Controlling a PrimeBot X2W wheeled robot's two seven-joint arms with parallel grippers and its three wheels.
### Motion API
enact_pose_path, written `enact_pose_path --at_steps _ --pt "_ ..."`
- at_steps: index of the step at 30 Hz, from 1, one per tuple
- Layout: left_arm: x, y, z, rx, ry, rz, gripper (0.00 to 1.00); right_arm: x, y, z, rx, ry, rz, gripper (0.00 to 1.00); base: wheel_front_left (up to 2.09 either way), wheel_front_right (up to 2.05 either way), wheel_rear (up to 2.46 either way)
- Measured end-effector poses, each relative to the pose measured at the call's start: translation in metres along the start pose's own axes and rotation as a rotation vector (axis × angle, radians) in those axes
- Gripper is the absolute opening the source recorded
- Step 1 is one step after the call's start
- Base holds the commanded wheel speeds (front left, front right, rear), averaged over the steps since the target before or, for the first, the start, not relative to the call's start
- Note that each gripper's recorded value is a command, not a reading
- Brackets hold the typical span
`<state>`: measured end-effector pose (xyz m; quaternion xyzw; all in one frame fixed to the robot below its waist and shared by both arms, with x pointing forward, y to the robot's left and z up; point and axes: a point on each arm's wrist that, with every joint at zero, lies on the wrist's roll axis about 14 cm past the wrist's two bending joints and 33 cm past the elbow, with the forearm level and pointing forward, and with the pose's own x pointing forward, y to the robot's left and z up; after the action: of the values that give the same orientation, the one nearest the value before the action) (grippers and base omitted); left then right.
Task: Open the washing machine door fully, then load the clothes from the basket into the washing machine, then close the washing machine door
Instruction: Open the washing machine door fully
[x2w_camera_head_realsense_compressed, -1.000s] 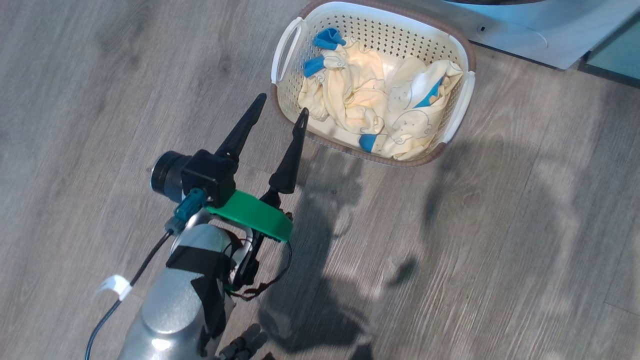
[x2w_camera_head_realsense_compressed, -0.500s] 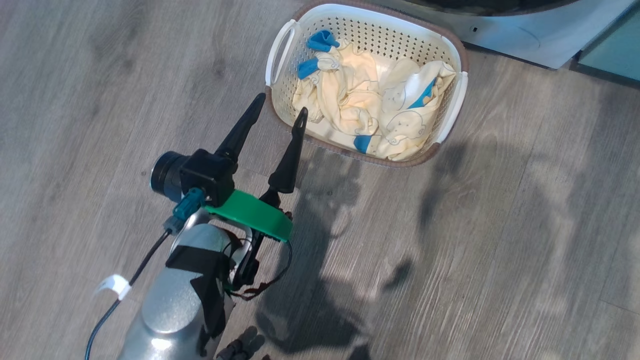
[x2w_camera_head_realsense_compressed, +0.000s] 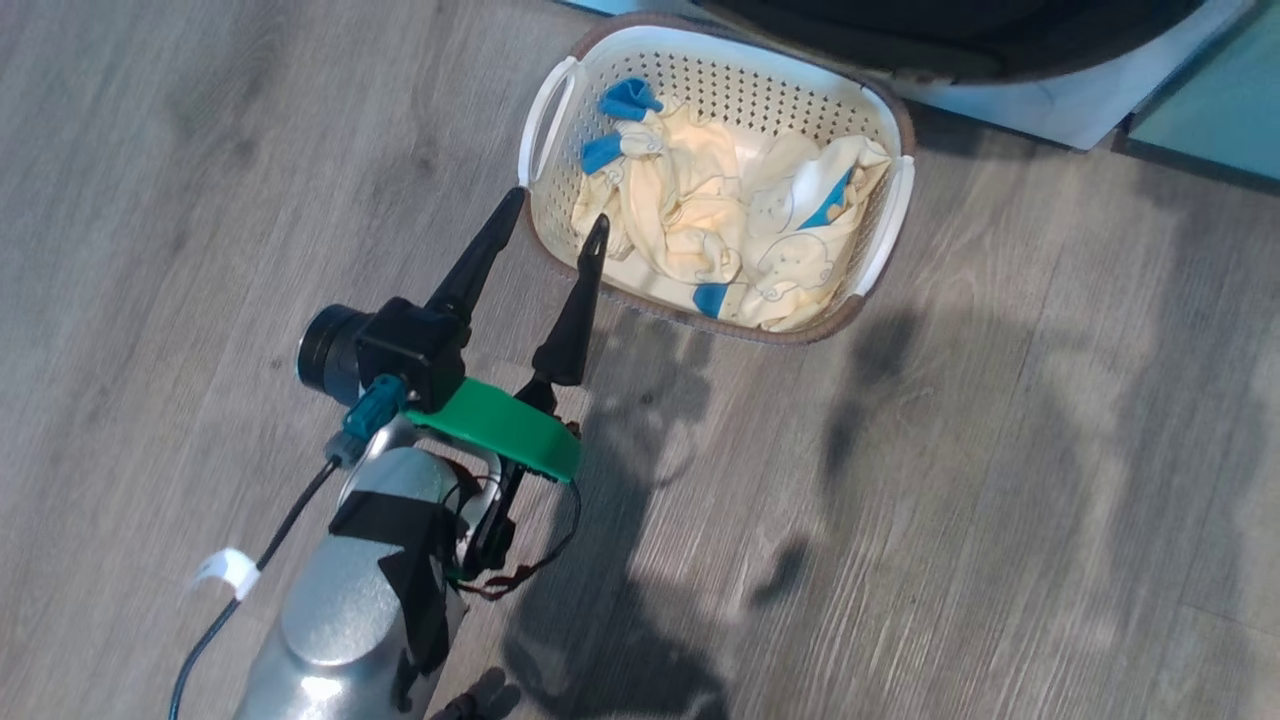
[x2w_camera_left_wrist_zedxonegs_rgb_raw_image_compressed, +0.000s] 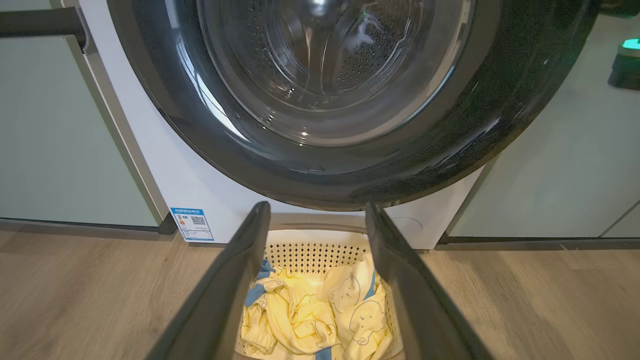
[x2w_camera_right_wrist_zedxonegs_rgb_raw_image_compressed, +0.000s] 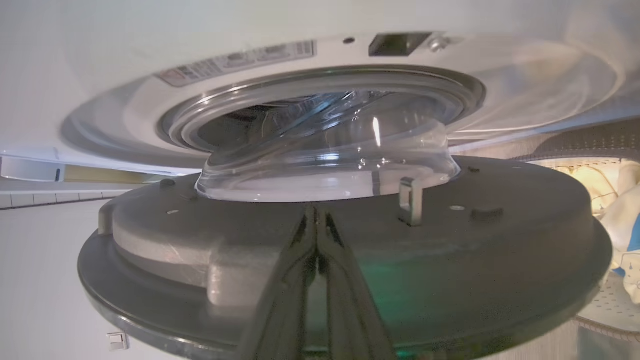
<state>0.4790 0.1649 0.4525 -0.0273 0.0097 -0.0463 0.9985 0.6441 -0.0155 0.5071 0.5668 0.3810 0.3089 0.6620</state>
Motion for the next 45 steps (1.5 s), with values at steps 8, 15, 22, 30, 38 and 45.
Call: enact_pose_path --at_steps 8,15,22,30,38,45 --pt "-0.003 -0.002 0.007 -0.002 -0.014 -0.002 1.0 -0.005 -0.004 -0.031 0.01 0.069 0.017 0.0 0.0 0.0 0.0" --pt "-0.016 -0.003 0.015 0.001 -0.02 0.001 1.0 -0.015 -0.003 -0.061 0.03 0.113 0.035 0.0 0.0 0.0 0.0" --pt "-0.034 -0.005 0.017 0.009 -0.011 -0.001 1.0 -0.029 0.003 -0.083 0.034 0.132 0.05 0.0 0.0 0.0 0.0" --pt "-0.054 -0.007 0.028 0.012 -0.027 -0.006 1.0 -0.036 0.012 -0.125 0.054 0.207 0.072 0.0 0.0 0.0 0.0" --pt "-0.064 -0.007 0.037 0.014 -0.046 0.0 1.0 -0.034 0.018 -0.156 0.073 0.252 0.092 0.0 0.0 0.0 0.0" --pt "-0.08 -0.007 0.035 0.006 -0.036 0.01 1.0 -0.037 0.025 -0.192 0.069 0.316 0.107 0.0 0.0 0.0 0.0"
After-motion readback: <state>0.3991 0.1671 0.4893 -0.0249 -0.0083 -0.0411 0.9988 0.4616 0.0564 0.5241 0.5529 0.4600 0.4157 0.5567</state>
